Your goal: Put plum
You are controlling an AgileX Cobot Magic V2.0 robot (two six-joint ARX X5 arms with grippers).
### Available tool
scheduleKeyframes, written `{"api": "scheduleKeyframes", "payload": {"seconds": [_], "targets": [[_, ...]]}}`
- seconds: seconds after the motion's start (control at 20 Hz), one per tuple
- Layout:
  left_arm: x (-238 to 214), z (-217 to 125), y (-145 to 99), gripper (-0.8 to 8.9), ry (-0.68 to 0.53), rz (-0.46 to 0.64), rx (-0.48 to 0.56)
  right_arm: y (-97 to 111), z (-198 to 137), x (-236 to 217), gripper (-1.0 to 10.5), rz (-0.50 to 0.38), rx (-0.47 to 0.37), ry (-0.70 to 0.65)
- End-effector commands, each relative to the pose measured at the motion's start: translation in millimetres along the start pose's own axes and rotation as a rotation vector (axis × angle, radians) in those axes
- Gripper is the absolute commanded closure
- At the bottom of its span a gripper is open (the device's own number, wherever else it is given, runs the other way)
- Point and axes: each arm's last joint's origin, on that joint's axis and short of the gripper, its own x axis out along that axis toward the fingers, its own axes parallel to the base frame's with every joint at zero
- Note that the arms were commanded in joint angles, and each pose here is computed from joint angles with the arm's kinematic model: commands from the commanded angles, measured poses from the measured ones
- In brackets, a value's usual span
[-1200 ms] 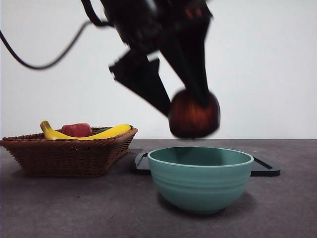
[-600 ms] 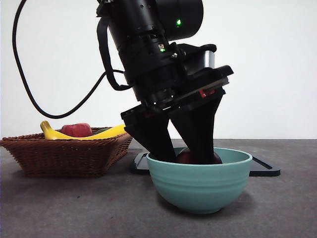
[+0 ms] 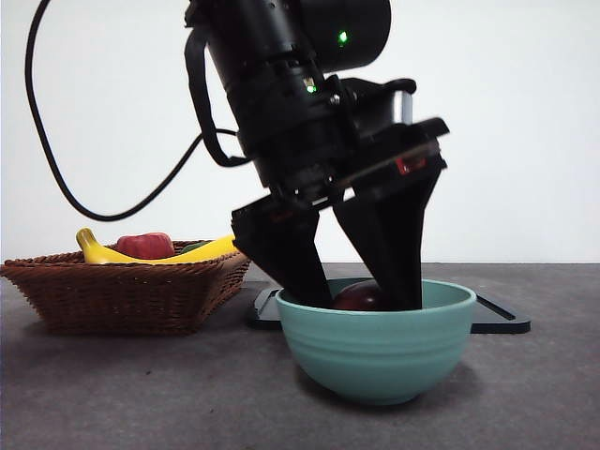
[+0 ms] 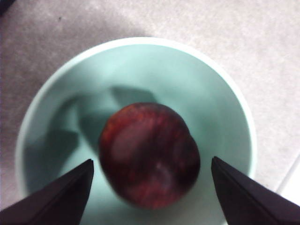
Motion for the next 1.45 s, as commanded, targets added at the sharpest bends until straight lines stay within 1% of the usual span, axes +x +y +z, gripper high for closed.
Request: {"api": "scheduleKeyframes", "payload": {"seconds": [0.05,0.2,0.35,0.5,0.65,0.8,0.95,1.0,1.1,1.25,1.3,1.45], "targets": [[-28.1,10.2,-9.5,4.09,-0.1,-0.007,0.04,2.4,5.0,-3.1,5.4,0.001,-0.017,-0.02],[-66.6,9.4,-9.7,4.09,-0.206,0.004,0.041,2.4,5.0,-3.1,5.4,0.001,-0.017,-0.02],[-113.0,1.8,-4.3,4.08,-0.323,0.046,0.008,2.4,5.0,-3.1,5.4,0.001,-0.016,-0.019],[-159.5,-12.8,5.4,4.09,-0.439,0.08,-0.034,2.4,5.0,-3.1,5.4,0.001,-0.016,-0.019],[-203.6,-35.1,18.7,4.09,-0.543,0.138,-0.093,2.4,5.0,-3.1,5.4,0.002,-0.017,-0.019],[-229.5,-62.2,28.1,4.09,-0.557,0.194,-0.154,2.4,5.0,-3.1,5.4,0.001,-0.016,-0.019],[-232.0,-93.4,32.7,4.08,-0.559,0.223,-0.2,2.4,5.0,-3.1,5.4,0.001,-0.016,-0.019],[-228.2,-103.1,32.3,4.08,-0.554,0.212,-0.21,2.4,5.0,-3.1,5.4,0.002,-0.017,-0.019],[-216.1,-122.7,28.5,4.09,-0.538,0.149,-0.223,2.4,5.0,-3.0,5.4,0.002,-0.016,-0.019],[-201.8,-145.1,20.8,4.1,-0.514,-0.018,-0.203,1.9,5.1,-2.3,5.4,0.002,-0.013,-0.014],[-199.4,-150.1,18.8,4.11,-0.504,-0.057,-0.197,1.8,5.1,-2.0,5.4,0.002,-0.012,-0.012],[-199.0,-155.9,16.8,4.11,-0.477,-0.069,-0.207,1.1,5.4,-0.4,5.4,0.004,-0.008,-0.003]]}}
